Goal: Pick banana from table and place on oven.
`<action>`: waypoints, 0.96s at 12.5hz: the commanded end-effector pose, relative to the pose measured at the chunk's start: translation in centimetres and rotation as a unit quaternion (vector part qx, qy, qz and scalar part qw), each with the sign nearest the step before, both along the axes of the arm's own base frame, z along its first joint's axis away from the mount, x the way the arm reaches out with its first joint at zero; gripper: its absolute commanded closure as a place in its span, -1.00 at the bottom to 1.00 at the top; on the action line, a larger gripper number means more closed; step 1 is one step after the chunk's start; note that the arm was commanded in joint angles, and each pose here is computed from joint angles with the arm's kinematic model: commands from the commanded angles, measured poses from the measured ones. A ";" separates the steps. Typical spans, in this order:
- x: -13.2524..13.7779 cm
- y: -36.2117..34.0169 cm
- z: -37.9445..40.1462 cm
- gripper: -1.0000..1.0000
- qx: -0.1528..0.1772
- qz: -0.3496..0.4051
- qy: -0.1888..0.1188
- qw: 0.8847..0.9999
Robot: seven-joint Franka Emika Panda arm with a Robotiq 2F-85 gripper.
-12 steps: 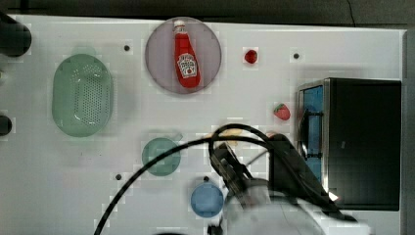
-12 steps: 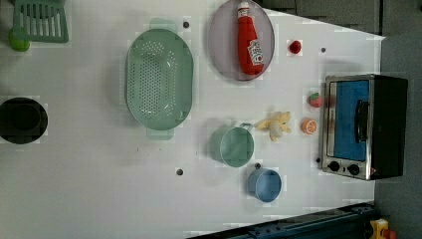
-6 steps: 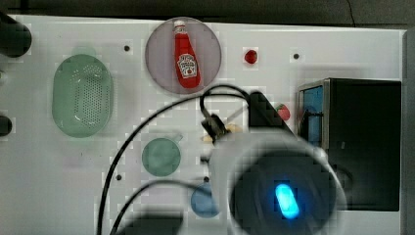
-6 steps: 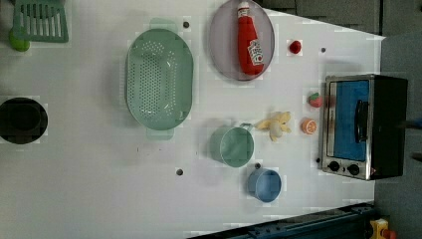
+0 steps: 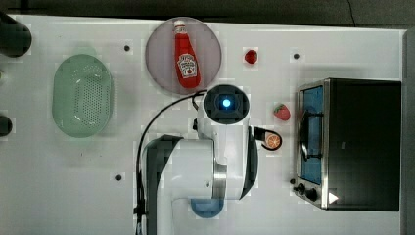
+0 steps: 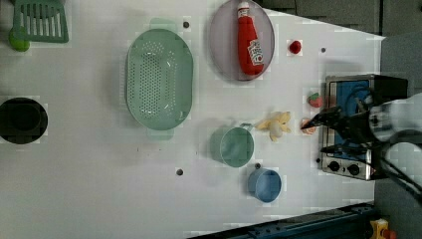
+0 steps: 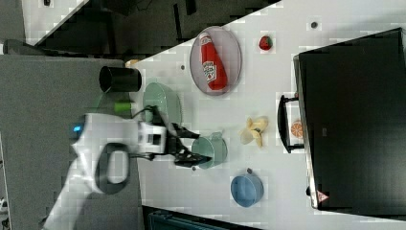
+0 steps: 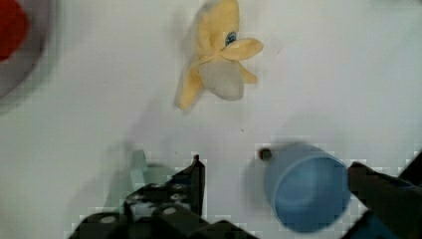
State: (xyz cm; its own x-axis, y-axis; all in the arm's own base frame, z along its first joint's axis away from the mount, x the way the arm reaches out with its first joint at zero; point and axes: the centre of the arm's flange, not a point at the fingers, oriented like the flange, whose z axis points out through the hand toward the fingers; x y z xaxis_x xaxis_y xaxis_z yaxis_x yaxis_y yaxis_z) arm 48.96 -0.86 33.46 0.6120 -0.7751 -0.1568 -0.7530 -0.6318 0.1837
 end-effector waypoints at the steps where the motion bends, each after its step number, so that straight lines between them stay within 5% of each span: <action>1: 0.4 -1.2 0.8 -1.00 -0.010 -0.016 -0.078 0.997; 6: 0.3 -0.7 -8.3 -1.00 -0.009 -0.011 -0.090 0.996; 12: -0.4 1.0 -15.5 -1.00 -0.003 -0.006 -0.061 0.998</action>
State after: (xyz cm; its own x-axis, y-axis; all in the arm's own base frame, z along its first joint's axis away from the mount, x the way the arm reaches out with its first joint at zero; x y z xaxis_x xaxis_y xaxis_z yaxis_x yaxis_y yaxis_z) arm 47.85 -1.25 16.94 0.6186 -0.7798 -0.0958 -0.7715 -0.6260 0.1136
